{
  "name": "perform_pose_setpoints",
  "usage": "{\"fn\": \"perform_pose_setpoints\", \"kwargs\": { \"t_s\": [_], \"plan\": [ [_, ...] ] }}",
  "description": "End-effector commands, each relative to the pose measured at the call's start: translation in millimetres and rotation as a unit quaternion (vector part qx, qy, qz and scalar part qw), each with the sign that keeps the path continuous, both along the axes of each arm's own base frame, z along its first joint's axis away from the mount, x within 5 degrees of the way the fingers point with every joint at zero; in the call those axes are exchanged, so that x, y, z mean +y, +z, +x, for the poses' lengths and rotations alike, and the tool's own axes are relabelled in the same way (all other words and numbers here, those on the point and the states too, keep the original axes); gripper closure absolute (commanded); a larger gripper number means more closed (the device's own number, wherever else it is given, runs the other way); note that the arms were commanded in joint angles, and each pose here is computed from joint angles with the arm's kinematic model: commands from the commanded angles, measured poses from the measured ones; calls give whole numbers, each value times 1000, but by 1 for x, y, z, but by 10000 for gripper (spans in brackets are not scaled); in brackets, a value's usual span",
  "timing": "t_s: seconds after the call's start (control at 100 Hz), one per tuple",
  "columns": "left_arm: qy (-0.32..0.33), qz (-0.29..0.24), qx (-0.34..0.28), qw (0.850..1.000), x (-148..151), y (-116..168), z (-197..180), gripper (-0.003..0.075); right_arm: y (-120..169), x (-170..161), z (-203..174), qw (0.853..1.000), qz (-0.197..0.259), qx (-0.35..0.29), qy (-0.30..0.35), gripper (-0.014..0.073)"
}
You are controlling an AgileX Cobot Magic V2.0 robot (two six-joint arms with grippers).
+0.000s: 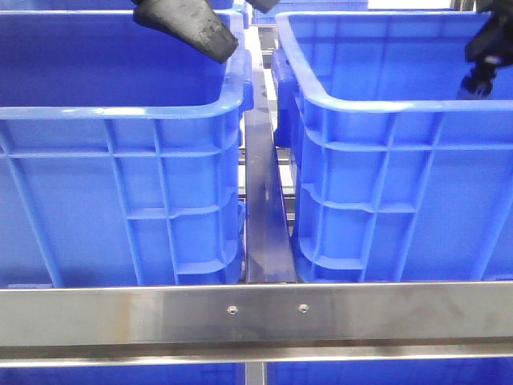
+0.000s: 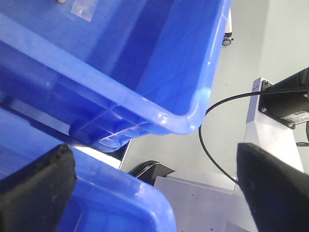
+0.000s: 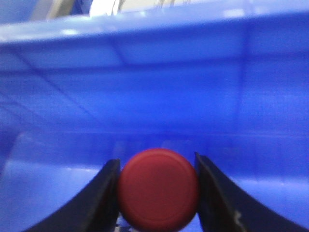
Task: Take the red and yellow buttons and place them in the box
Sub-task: 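Carry the red button with the right gripper down into the bin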
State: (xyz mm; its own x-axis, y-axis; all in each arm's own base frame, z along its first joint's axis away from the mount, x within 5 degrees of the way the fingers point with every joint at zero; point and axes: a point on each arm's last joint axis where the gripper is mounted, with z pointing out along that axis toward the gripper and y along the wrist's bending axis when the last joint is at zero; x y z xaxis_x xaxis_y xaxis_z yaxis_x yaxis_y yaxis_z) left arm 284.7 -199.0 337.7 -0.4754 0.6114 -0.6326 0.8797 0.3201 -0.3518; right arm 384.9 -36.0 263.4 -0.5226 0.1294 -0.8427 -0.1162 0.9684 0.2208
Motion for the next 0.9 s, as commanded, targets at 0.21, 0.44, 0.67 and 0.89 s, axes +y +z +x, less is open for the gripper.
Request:
{"fn": "perform_pose_setpoints", "kwargs": {
  "t_s": [0.21,0.44,0.67,0.89],
  "plan": [
    [3,-44,-19,999,-1,27,-9,83,19,0,22,999,6,-40,-4,335],
    [3,-44,-19,999,-1,27,-9,83,8,8,40,999,6,-34,6,335],
    [3,-44,-19,999,-1,27,-9,83,-5,5,47,1000,1,-22,-8,335],
    [3,-44,-19,999,-1,27,-9,83,-9,5,48,1000,2,-17,-7,333]
  ]
}}
